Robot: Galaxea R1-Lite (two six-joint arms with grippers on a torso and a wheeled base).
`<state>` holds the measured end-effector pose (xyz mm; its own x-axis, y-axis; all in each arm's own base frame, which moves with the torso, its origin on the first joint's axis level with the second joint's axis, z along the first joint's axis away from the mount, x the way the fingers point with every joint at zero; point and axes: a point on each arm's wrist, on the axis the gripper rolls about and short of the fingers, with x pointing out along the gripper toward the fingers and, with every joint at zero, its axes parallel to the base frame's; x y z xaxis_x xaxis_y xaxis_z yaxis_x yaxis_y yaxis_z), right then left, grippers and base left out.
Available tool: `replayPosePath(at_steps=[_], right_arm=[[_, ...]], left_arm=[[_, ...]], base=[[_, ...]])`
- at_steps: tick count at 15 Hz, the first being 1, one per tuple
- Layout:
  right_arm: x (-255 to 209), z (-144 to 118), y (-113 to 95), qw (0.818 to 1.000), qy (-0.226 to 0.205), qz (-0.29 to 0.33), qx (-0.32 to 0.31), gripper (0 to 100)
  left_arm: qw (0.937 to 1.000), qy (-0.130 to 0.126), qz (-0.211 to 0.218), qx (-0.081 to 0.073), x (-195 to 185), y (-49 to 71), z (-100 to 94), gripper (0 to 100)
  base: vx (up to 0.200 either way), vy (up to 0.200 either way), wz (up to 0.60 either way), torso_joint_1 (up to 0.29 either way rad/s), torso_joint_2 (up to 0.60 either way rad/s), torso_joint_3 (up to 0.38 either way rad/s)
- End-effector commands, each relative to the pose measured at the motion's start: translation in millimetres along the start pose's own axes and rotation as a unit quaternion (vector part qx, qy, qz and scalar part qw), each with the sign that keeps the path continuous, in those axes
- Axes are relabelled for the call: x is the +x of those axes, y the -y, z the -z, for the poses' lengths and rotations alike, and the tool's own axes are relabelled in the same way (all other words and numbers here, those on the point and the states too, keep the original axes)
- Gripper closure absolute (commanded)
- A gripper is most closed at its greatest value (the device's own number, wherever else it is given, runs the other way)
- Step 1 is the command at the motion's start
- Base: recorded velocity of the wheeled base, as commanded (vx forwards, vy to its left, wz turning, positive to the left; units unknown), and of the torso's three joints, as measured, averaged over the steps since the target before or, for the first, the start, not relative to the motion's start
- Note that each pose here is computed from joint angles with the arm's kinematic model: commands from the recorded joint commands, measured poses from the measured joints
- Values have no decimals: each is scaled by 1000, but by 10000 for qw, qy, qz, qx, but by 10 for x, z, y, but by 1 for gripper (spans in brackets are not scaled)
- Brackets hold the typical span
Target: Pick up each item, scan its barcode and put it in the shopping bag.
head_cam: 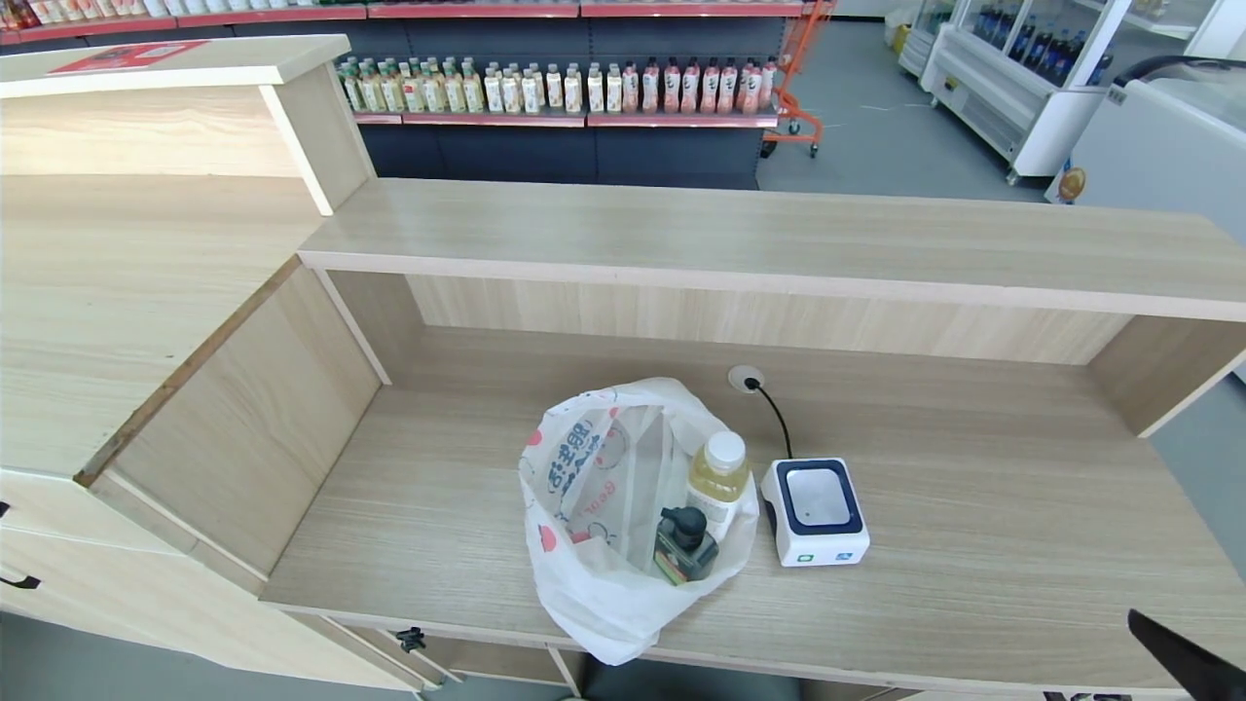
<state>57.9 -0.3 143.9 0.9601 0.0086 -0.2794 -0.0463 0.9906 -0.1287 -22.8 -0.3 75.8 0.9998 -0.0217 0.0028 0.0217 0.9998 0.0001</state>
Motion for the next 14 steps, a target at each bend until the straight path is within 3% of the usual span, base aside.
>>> replayPosePath(at_steps=[1,6,9,14], right_arm=[[-317,294,-44,9990,409,158,16,0],[-518,792,-128,9941,1044,307,34,0],[-599,846,-130,9893,1450,147,5,0],[-597,851,-130,9893,1446,172,-7,0]], left_arm=[[10000,-6,-1,0,1,0,-1,0],[10000,-6,-1,0,1,0,-1,0],[10000,-6,-1,0,1,0,-1,0],[10000,-6,-1,-8,1,0,-1,0]], base=[[0,0,0,0,0,0],[0,0,0,0,0,0],[0,0,0,0,0,0],[0,0,0,0,0,0]])
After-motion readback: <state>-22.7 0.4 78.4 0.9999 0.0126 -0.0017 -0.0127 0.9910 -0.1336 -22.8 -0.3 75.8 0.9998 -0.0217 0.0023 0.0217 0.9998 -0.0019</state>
